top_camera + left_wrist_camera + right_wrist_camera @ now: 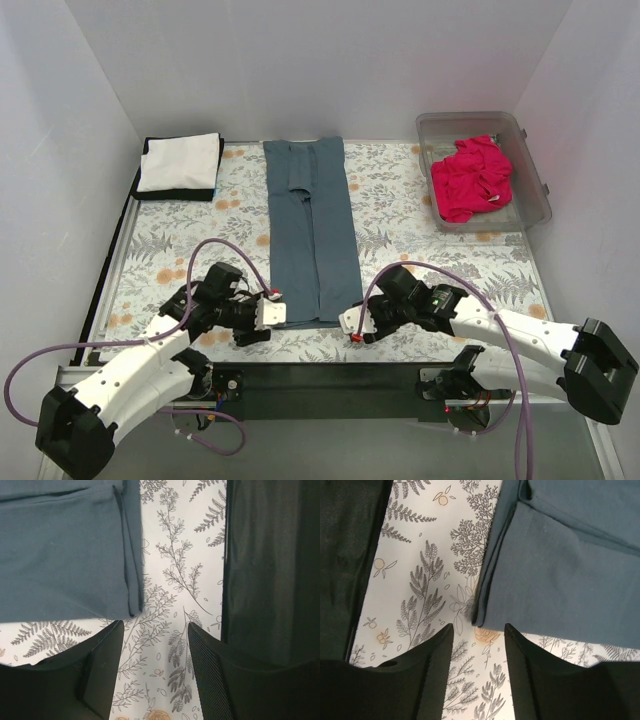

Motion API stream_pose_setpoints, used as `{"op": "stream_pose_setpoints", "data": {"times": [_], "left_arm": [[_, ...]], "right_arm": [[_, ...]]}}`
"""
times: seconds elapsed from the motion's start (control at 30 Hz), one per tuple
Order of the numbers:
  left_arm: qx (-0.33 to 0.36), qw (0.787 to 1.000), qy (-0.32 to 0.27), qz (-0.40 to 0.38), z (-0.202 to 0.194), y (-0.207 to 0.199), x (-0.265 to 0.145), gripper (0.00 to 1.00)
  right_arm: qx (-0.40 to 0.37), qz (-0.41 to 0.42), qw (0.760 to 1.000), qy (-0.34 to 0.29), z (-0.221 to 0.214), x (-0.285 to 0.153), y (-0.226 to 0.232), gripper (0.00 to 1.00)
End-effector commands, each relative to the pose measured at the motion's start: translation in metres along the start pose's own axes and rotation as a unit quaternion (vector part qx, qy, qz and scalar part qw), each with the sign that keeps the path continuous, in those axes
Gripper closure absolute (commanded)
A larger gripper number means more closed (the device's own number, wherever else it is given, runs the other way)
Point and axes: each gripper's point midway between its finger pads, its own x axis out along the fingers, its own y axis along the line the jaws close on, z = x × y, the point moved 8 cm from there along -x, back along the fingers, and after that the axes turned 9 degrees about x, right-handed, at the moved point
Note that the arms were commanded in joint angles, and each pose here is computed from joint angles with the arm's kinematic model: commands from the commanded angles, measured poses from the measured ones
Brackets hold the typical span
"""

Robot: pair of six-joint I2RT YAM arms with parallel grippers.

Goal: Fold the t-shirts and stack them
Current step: Fold the tshirt

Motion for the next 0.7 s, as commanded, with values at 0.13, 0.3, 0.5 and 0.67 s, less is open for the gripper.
{"op": "stream_pose_setpoints", "data": {"times": [0.13, 0.3, 0.5, 0.67], "left_arm": [[0.036, 0.999, -0.008, 0.030, 0.002, 0.015, 0.006, 0.48], [0.033, 0.999, -0.003, 0.027, -0.001, 0.018, 0.011, 0.49], [0.044, 0.999, 0.000, 0.020, -0.004, 0.018, 0.014, 0.50], [0.065, 0.998, -0.003, 0.017, -0.005, 0.018, 0.015, 0.50]], "right_arm": [[-0.033, 0.004, 0.999, -0.022, -0.002, 0.022, -0.004, 0.56], [-0.030, 0.014, 0.999, -0.006, -0.017, 0.033, 0.004, 0.58], [-0.007, 0.014, 1.000, 0.011, -0.023, 0.040, 0.003, 0.60], [0.013, 0.011, 1.000, 0.002, -0.018, 0.034, 0.001, 0.62]]}}
